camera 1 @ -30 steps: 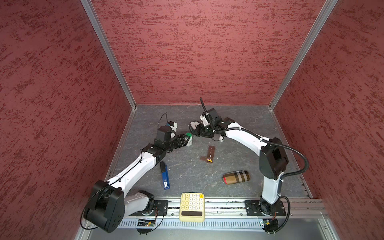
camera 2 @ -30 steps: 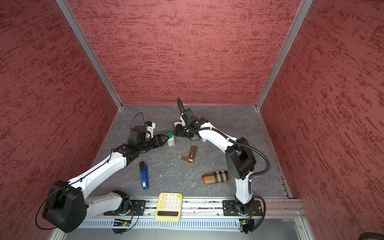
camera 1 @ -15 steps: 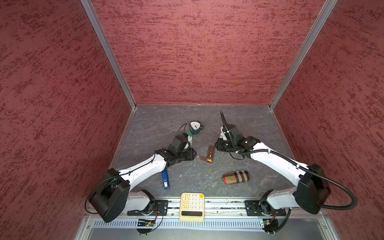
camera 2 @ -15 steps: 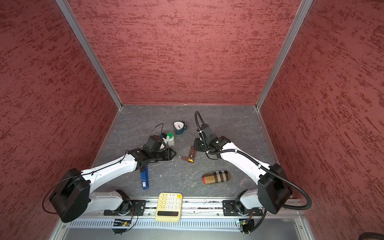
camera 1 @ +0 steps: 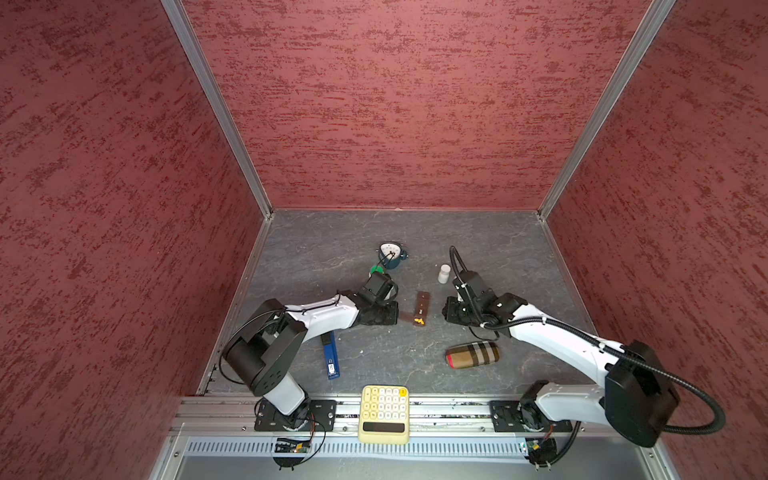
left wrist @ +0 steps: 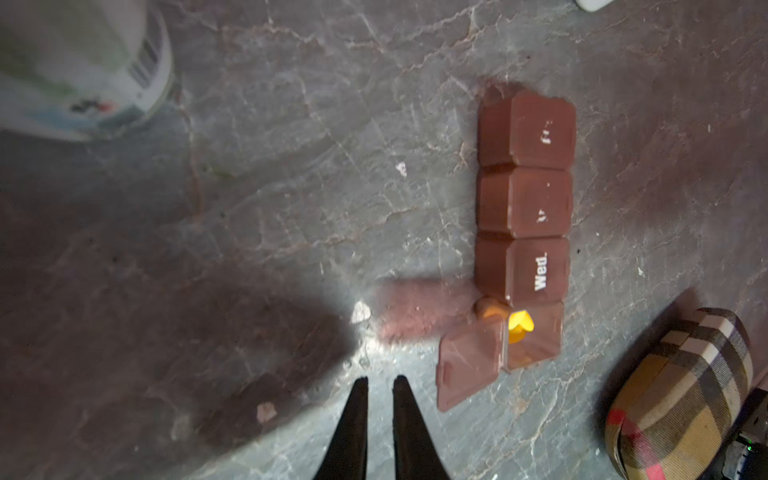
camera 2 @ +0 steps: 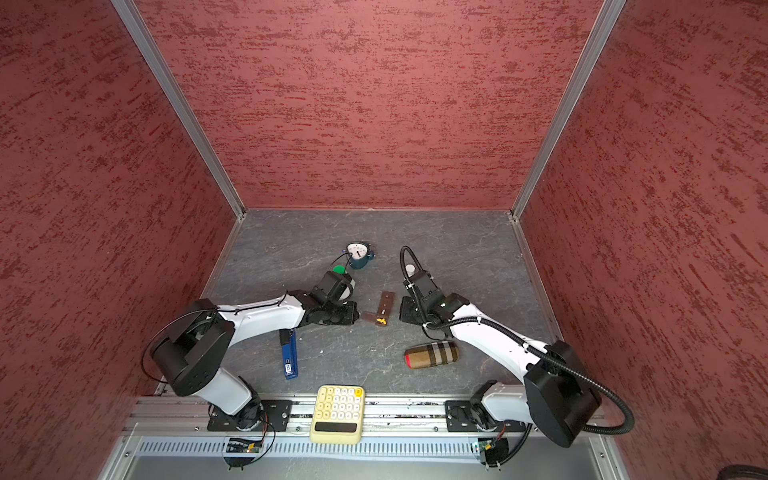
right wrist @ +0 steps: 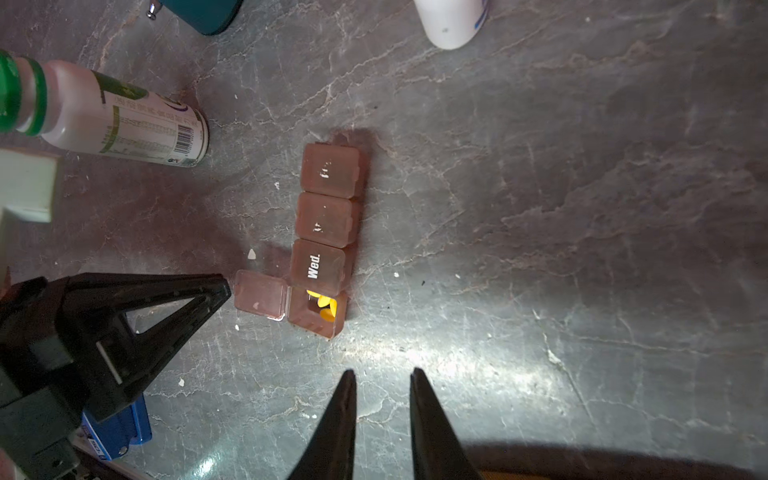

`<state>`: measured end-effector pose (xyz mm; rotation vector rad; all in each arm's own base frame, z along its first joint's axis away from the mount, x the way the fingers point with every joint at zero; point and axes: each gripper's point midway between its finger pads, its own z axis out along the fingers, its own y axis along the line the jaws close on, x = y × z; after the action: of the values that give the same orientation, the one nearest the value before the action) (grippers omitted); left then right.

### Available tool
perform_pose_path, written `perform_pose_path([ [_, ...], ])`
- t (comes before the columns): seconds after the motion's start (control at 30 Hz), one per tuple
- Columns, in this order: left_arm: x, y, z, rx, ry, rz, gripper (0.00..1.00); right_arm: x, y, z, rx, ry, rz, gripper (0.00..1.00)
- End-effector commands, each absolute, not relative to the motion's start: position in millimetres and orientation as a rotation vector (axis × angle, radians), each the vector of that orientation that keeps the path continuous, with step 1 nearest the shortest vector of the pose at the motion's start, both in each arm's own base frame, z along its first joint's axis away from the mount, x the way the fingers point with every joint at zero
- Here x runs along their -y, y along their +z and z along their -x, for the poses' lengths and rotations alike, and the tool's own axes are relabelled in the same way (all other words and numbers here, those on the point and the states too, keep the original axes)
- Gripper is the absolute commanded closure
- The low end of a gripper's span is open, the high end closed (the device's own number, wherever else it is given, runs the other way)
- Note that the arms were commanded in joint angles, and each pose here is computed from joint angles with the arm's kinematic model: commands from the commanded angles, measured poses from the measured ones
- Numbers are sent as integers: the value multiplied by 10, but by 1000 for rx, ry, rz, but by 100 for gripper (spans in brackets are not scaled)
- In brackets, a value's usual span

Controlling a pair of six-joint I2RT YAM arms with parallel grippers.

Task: Sort the pills into containers
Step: 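Move both grippers over the open organizer compartment with yellow pills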

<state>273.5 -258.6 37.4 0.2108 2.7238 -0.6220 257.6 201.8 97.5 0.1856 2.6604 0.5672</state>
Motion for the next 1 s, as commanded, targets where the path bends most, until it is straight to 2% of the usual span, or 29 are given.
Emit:
perform_pose_path([
  [0.0, 2619, 353, -2798, -2721, -595, -264, 85, -1998, 1068, -2659, -2599, 577, -224, 76],
  [0.63, 2906, 520, -2727, -2659, -701, -399, 82, -1996, 1000, -2638, -2606, 583, -229, 74],
  [0.8, 2956, 584, -2701, -2651, -702, -415, 78, -2013, 976, -2633, -2615, 590, -225, 69],
  [0.97, 3000, 710, -2699, -2630, -731, -419, 73, -2070, 909, -2613, -2640, 617, -207, 59],
])
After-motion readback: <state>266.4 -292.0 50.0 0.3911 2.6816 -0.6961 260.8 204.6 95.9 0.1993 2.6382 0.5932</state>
